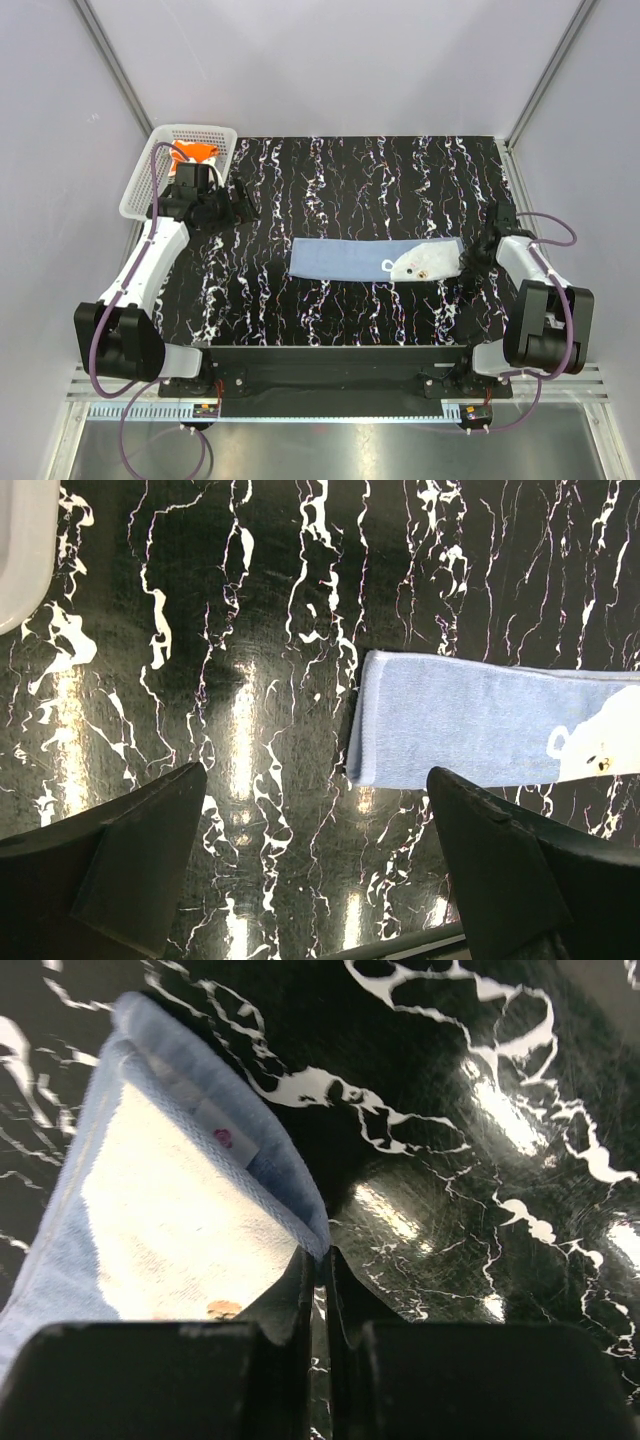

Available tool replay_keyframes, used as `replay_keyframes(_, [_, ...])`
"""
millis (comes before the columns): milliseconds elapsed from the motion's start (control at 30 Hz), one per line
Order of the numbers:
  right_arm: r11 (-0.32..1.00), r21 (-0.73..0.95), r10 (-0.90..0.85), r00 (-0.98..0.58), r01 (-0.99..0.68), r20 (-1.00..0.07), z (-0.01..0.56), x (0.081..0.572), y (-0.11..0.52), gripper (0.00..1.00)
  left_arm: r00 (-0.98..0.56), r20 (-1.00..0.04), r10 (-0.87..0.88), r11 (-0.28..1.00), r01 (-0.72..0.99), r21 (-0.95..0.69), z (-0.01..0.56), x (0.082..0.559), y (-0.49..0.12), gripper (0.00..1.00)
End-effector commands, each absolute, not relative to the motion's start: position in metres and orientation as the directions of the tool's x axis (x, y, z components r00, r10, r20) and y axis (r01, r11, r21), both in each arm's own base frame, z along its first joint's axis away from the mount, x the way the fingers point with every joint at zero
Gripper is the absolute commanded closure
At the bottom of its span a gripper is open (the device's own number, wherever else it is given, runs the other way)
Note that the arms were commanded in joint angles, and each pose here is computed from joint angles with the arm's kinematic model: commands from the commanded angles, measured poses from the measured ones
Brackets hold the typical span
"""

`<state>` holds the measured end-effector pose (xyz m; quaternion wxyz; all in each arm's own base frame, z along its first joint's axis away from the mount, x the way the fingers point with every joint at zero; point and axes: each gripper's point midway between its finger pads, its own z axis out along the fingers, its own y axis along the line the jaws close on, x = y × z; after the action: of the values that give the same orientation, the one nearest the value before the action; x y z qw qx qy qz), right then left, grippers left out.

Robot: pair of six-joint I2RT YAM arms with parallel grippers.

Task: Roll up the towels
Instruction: Fold the towel

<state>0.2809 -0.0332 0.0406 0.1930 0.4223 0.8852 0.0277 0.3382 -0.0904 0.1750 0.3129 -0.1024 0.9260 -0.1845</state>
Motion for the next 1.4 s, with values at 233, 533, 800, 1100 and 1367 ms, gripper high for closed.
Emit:
replay_keyframes(233, [0.782, 0.251, 0.617, -0.653, 0.571, -0.439, 0.098, 0.319, -0.001, 1.00, -0.740, -0.604, -0.297, 0.915, -0.039, -0.402, 0.197, 0.348, -0.088, 0.02])
replay_keyframes(533, [0.877, 0.273, 0.481, -0.731, 0.396, -0.484, 0.141, 0.347, 0.082, 1.00, -0.737, -0.606, -0.301, 0.921, -0.058, -0.386, 0.197, 0.348, -0.083, 0.04])
replay_keyframes(800, [0.928, 0.299, 0.350, -0.799, 0.223, -0.489, 0.160, 0.354, 0.171, 1.00, -0.737, -0.603, -0.307, 0.921, -0.071, -0.382, 0.196, 0.348, -0.080, 0.04])
replay_keyframes(1100, [0.941, 0.323, 0.258, -0.831, 0.101, -0.493, 0.165, 0.353, 0.250, 1.00, -0.735, -0.601, -0.313, 0.920, -0.077, -0.385, 0.196, 0.348, -0.077, 0.04])
replay_keyframes(1367, [0.947, 0.320, 0.178, -0.858, 0.016, -0.482, 0.155, 0.342, 0.309, 1.00, -0.737, -0.596, -0.319, 0.918, -0.084, -0.387, 0.195, 0.349, -0.076, 0.04])
